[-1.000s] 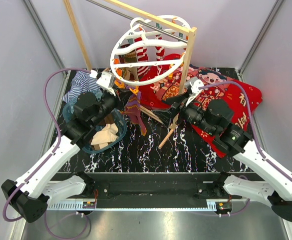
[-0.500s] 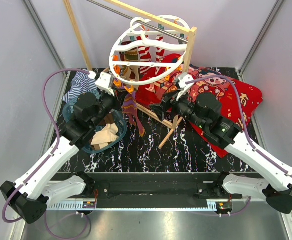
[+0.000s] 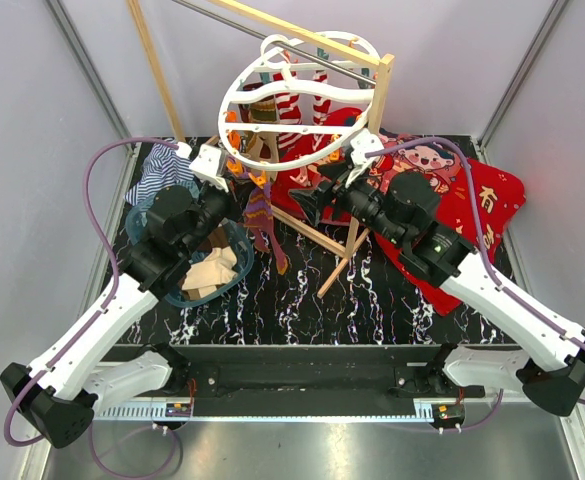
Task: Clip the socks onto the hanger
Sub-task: Open the clamp at the hanger.
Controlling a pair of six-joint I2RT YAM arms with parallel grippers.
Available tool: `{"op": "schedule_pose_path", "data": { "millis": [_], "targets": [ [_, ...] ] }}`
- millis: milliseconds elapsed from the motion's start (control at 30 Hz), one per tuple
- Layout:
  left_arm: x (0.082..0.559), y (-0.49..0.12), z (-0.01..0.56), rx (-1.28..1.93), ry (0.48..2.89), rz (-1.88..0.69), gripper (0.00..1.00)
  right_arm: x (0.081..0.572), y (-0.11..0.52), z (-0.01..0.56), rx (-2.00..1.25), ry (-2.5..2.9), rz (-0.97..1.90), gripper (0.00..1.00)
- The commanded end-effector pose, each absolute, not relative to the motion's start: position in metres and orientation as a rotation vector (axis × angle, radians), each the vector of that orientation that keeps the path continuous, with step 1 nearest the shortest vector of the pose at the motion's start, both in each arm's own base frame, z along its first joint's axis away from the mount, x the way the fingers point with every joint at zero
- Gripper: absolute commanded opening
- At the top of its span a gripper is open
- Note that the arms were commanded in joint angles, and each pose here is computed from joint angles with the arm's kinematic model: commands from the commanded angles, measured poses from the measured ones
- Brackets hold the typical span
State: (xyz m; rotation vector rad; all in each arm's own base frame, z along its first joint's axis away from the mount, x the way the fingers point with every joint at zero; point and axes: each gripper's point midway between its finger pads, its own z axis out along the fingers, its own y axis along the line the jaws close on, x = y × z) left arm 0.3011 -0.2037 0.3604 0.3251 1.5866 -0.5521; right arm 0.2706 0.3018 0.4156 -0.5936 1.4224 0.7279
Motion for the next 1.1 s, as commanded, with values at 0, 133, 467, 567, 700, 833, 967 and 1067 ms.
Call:
{"op": "schedule_pose_path", "data": {
  "millis": [0,133,467,567,700,833,967,1067],
  "targets": [
    [0.297,-0.196,0.393,0.303,1.501,-0.55,0.0,0.273,0.301,0.461,-0.584,1.284,0.72,0.82],
    [0.297,-0.196,0.393,0.302,1.5,-0.552,0.0,0.275,0.307,0.462,-0.599,1.28,0.725,0.78],
    [0.297,-0.198,0.393,0.307,1.502,-0.553,0.0,0.28,0.311,0.461,-0.596,1.295,0.724,0.73],
    [0.297,-0.199,0.393,0.311,1.505,-0.557,0.0,0.28,0.313,0.459,-0.606,1.305,0.727,0.73],
    [0.297,-0.199,0.394,0.311,1.502,-0.564,0.0,0.28,0.315,0.454,-0.613,1.319,0.727,0.75],
    [0.296,-0.199,0.396,0.311,1.5,-0.567,0.0,0.282,0.315,0.454,-0.6,1.326,0.705,0.74],
    [0.296,-0.2,0.396,0.311,1.501,-0.571,0.0,0.284,0.316,0.453,-0.598,1.325,0.657,0.72],
    [0.296,-0.2,0.395,0.312,1.504,-0.571,0.0,0.287,0.316,0.452,-0.583,1.331,0.619,0.69]
  ]
}}
